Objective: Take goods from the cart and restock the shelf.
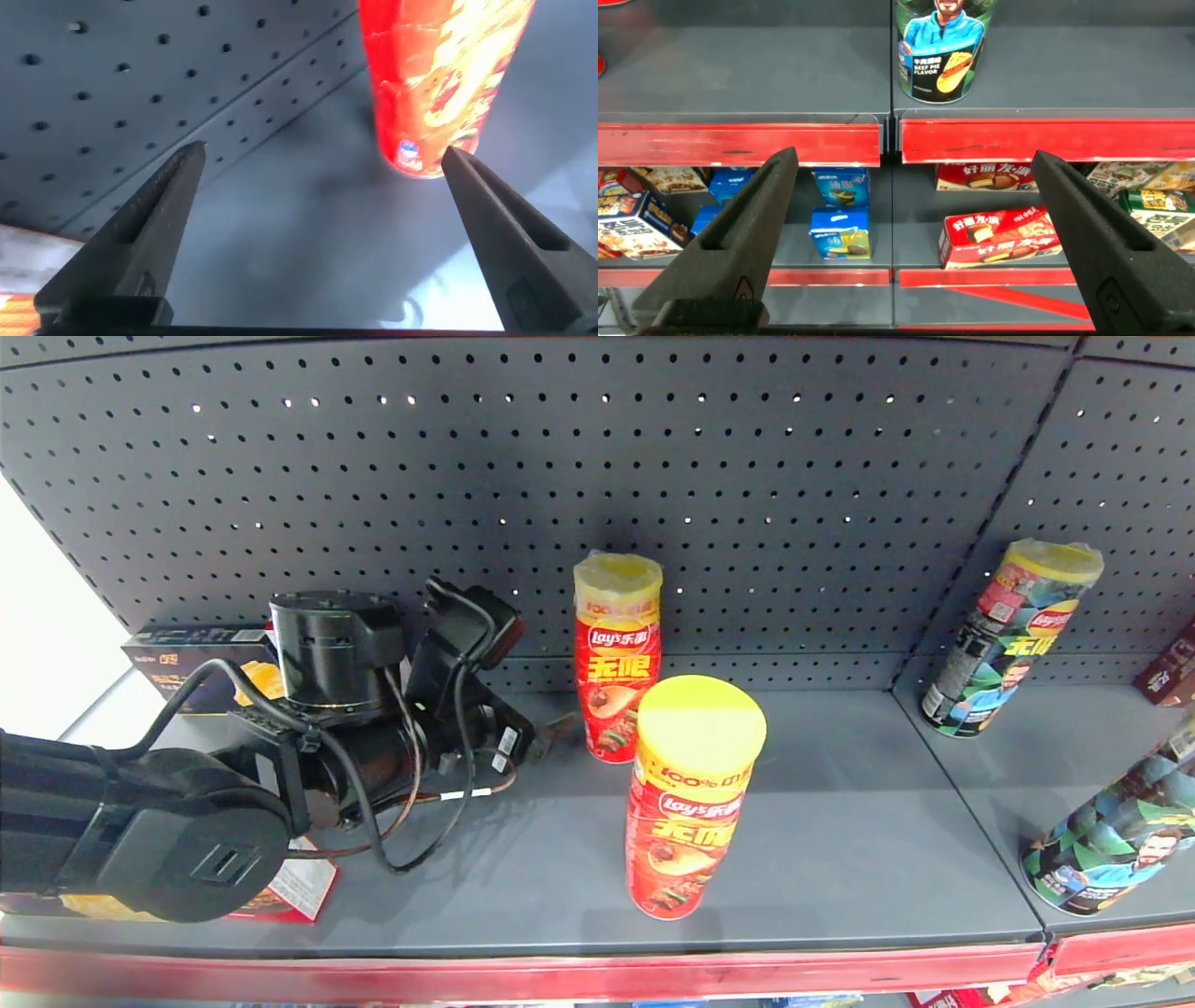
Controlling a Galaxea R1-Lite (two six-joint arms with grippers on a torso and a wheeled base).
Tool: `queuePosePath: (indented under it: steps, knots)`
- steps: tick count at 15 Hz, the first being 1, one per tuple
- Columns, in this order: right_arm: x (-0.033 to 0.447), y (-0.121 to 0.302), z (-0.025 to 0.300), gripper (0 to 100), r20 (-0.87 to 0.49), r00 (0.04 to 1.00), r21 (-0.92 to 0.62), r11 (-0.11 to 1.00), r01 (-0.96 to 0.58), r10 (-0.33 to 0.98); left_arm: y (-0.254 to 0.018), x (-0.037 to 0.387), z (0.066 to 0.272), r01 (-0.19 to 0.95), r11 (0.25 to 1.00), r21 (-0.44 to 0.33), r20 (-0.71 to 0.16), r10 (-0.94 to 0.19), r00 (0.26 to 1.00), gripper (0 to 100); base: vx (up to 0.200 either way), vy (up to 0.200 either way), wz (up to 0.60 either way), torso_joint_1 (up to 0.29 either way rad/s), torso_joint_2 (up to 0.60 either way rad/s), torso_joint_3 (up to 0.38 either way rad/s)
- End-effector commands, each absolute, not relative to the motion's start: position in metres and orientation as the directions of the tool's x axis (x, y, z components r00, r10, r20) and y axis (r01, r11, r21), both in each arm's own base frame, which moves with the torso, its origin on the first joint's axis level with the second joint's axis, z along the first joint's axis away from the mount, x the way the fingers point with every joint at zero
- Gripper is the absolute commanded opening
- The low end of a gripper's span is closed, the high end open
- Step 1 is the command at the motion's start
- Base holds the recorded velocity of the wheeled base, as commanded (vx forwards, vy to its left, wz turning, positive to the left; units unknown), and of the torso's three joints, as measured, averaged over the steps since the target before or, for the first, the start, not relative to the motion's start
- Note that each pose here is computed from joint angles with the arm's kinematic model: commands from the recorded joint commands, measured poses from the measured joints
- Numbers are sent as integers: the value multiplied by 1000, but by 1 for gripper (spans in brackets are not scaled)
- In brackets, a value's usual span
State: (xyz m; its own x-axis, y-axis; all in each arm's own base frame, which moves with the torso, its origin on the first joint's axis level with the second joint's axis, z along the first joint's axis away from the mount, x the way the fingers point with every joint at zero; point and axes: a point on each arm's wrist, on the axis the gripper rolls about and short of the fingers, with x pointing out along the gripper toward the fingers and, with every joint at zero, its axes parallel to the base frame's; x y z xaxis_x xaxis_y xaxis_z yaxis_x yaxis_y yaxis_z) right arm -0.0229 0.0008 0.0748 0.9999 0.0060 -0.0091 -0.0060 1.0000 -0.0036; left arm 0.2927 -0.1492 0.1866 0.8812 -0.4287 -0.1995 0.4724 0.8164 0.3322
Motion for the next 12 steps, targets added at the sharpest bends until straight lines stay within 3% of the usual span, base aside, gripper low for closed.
queuePosePath:
  steps: [1, 6, 12]
  knots:
    - [-23, 1, 75, 100, -11, 1000, -4, 1000, -6, 6, -145, 292, 188, 432, 815, 385, -196, -385, 902, 100, 0, 0, 0, 0, 0, 0]
    - [-23, 1, 75, 100, -11, 1000, -3, 1000, -6, 6, -143, 307, 183, 369, 835, 409, -204, -310, 928, 100, 0, 0, 0, 0, 0, 0]
    - [-23, 1, 75, 100, -11, 1000, -3, 1000, -6, 6, -158, 332, 174, 382, 833, 401, -206, -325, 923, 100, 0, 0, 0, 0, 0, 0]
